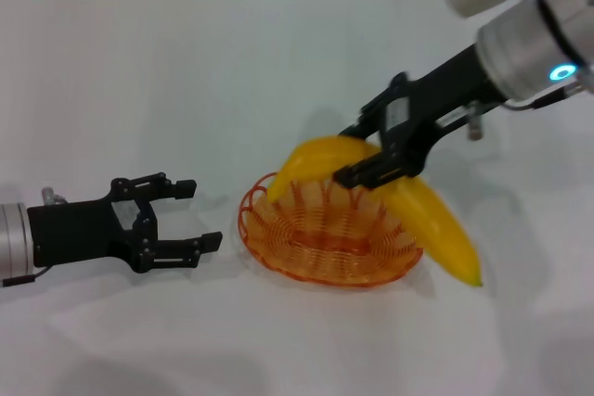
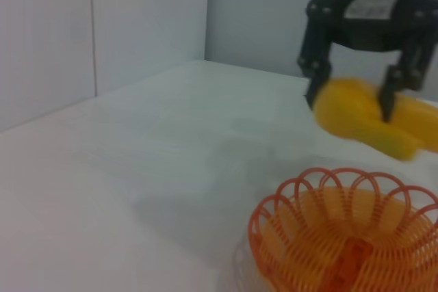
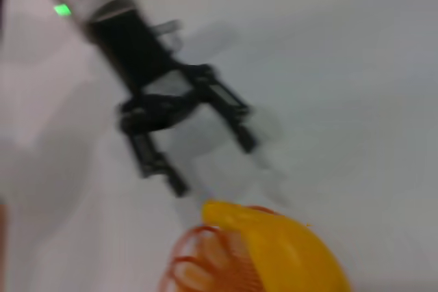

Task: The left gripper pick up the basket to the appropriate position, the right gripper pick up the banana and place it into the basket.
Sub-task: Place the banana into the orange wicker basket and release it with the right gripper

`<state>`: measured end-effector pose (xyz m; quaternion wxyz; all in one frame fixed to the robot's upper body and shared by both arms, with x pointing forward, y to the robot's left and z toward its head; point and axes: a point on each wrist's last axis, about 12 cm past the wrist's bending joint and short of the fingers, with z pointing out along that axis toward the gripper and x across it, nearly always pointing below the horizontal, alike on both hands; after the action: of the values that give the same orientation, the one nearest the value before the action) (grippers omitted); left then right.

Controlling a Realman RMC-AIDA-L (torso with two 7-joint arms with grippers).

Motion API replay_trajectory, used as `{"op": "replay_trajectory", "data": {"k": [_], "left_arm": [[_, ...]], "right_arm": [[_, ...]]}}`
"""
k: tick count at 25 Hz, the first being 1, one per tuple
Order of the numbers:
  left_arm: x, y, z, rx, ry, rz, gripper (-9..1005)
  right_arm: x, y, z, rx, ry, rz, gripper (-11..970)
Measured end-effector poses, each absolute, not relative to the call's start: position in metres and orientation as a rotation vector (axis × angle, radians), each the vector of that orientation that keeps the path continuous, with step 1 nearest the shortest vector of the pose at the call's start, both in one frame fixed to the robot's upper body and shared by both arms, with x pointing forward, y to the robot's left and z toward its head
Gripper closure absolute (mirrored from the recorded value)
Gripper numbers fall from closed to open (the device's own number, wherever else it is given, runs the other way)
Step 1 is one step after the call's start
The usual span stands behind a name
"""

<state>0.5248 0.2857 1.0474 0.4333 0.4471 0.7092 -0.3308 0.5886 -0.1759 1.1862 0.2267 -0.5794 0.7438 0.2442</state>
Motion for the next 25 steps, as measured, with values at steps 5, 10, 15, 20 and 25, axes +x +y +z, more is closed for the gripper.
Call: {"op": "replay_trajectory", "data": {"k": [5,10,15,20,25], "left_arm": [[0.523,0.288,1.046,1.106,1.777,-0.826,120],[0.523,0.288,1.046,1.104,1.778,-0.825,120],[0.523,0.289,1.046,1.102,1.778,-0.824,120],[0.525,0.288,1.048,1.104,1.774,-0.823,120],[0.525,0.288,1.048,1.104,1.774,-0.824,120]], "right_arm": [[0.580,-0.146,1.180,-1.697,2.016,0.687,426],[0.577,-0.122,1.173,-1.722,2.018,0.660,424],[0.582,-0.103,1.169,-1.710,2.062,0.621,421],[0.584,-0.091,1.165,-1.729,2.076,0.588,418],[0.590,-0.089,1.158,-1.709,2.107,0.553,416]]}}
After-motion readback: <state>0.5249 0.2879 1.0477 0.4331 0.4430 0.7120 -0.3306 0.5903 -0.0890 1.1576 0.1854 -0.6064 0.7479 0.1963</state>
